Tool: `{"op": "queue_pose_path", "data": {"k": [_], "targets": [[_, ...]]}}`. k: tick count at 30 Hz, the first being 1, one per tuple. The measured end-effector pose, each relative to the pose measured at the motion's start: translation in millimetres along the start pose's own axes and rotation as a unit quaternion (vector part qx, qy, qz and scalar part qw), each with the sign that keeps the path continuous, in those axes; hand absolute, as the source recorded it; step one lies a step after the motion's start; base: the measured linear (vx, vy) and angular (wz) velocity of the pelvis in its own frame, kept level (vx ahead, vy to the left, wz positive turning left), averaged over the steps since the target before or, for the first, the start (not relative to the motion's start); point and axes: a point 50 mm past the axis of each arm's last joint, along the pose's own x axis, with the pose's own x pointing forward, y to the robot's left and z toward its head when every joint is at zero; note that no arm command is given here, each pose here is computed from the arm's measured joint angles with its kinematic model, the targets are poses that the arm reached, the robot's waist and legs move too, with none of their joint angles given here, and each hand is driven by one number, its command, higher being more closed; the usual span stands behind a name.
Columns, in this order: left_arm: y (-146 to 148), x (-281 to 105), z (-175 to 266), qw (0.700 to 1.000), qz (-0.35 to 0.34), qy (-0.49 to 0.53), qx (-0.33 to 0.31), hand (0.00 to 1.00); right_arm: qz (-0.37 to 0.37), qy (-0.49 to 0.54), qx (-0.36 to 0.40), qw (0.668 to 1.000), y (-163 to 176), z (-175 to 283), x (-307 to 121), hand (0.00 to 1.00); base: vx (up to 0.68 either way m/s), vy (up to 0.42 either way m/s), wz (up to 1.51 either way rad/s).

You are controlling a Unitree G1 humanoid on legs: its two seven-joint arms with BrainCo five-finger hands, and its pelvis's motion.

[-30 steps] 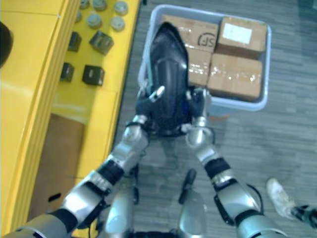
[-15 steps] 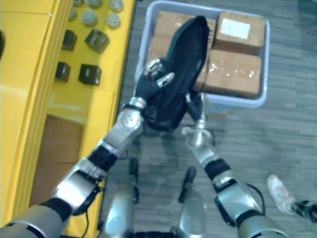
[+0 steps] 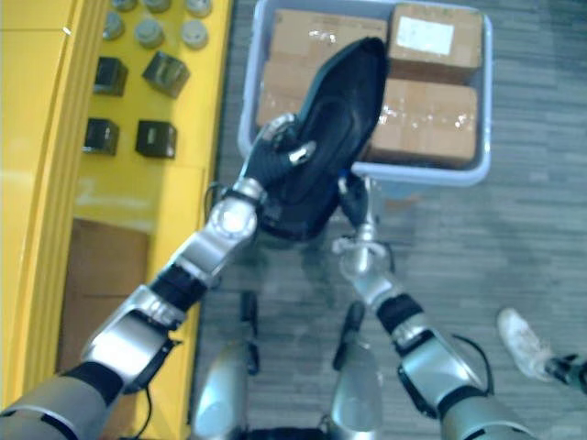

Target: Walk over and take plastic housings, then place them on the shelf

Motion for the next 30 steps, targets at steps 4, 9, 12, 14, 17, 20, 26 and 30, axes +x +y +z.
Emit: {"op": "queue_pose_path", "data": {"k": [4, 9, 12, 14, 17, 20, 26, 30], "targets": [[2, -7, -28, 0.998, -0.004, 0.066, 0.015, 1.00, -0.049, -0.058, -0.003, 0.997, -17, 29, 32, 1.00, 0.00, 0.000, 0.00], [-6, -16, -45, 0.994, -0.035, 0.105, 0.012, 1.00, -0.067, -0.133, -0.001, 0.989, -27, 61, 50, 1.00, 0.00, 0.000, 0.00], [-12, -19, -49, 0.991, -0.059, 0.123, -0.007, 1.00, -0.066, -0.155, -0.005, 0.986, -28, 68, 50, 1.00, 0.00, 0.000, 0.00], [-12, -19, -49, 0.990, -0.058, 0.125, -0.007, 1.00, -0.066, -0.155, -0.006, 0.986, -28, 68, 50, 1.00, 0.00, 0.000, 0.00], [-13, -19, -49, 0.991, -0.052, 0.123, -0.010, 1.00, -0.067, -0.154, -0.005, 0.986, -28, 67, 50, 1.00, 0.00, 0.000, 0.00], [-13, -18, -46, 0.992, -0.029, 0.115, -0.032, 1.00, -0.070, -0.150, -0.003, 0.986, -30, 67, 51, 1.00, 0.01, -0.006, 0.04], [-17, -20, -39, 0.989, 0.030, 0.077, -0.123, 1.00, -0.084, -0.131, 0.027, 0.987, -31, 64, 47, 1.00, 0.00, -0.002, 0.04], [-15, -23, -41, 0.979, 0.058, 0.076, -0.179, 1.00, -0.081, -0.132, 0.048, 0.987, -26, 69, 42, 1.00, 0.00, 0.000, 0.00]]}}
